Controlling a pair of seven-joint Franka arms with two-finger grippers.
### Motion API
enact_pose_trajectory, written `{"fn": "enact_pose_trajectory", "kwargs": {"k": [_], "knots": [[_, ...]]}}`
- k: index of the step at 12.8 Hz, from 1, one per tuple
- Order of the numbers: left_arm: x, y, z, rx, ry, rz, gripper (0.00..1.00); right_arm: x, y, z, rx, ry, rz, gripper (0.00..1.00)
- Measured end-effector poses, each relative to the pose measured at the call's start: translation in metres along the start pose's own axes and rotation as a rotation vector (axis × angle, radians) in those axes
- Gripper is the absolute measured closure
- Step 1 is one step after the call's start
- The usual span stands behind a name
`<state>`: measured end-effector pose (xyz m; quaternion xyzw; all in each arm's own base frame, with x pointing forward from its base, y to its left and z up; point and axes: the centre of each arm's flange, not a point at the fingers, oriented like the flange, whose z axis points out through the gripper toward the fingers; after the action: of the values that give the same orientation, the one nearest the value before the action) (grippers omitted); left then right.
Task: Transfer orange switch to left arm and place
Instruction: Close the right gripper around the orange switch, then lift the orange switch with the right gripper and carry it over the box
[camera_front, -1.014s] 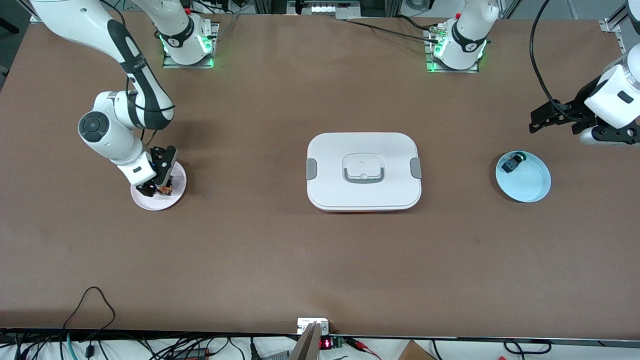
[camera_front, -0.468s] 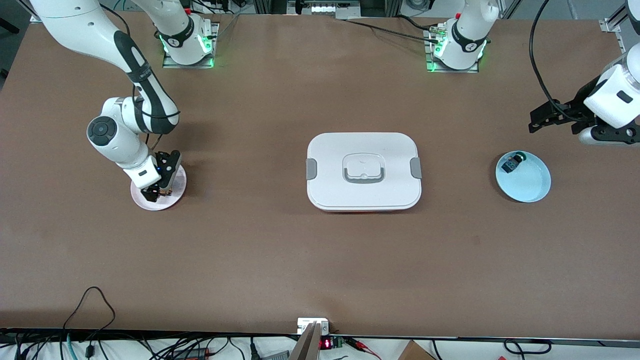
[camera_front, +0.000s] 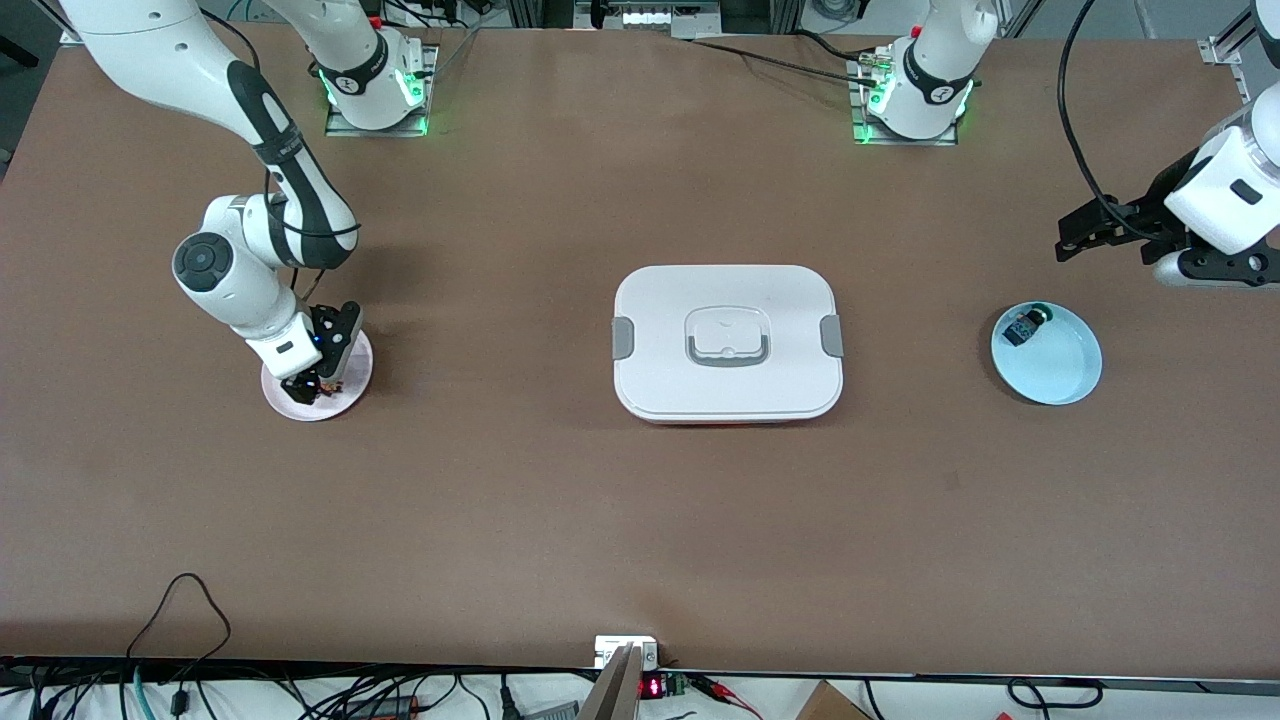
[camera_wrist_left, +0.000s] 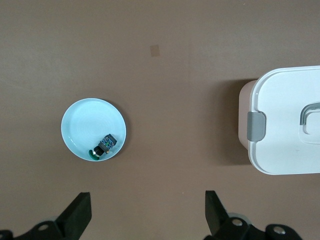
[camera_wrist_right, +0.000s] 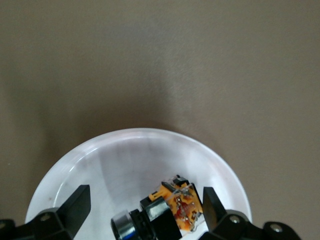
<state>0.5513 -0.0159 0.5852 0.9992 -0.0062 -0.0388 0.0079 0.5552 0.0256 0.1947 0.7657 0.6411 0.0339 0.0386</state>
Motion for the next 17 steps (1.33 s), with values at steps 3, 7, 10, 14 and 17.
{"fn": "enact_pose_trajectory", "kwargs": {"k": [3, 7, 10, 14, 17], "knots": [[0.000, 0.000, 0.000, 0.000, -0.003, 0.000, 0.00, 0.003, 0.006, -0.006, -0.017, 0.005, -0.024, 0.00], [-0.001, 0.000, 0.000, 0.000, -0.006, 0.000, 0.00, 0.003, 0.005, -0.003, -0.010, 0.003, -0.126, 0.00], [-0.001, 0.000, 0.000, 0.000, -0.007, 0.000, 0.00, 0.002, 0.004, 0.000, -0.002, 0.001, -0.242, 0.00], [-0.001, 0.000, 0.000, 0.000, -0.007, 0.000, 0.00, -0.017, 0.004, 0.004, 0.030, -0.004, -0.341, 0.00], [-0.001, 0.000, 0.000, 0.000, -0.007, 0.000, 0.00, -0.025, 0.003, 0.010, 0.049, -0.005, -0.364, 0.00]]}}
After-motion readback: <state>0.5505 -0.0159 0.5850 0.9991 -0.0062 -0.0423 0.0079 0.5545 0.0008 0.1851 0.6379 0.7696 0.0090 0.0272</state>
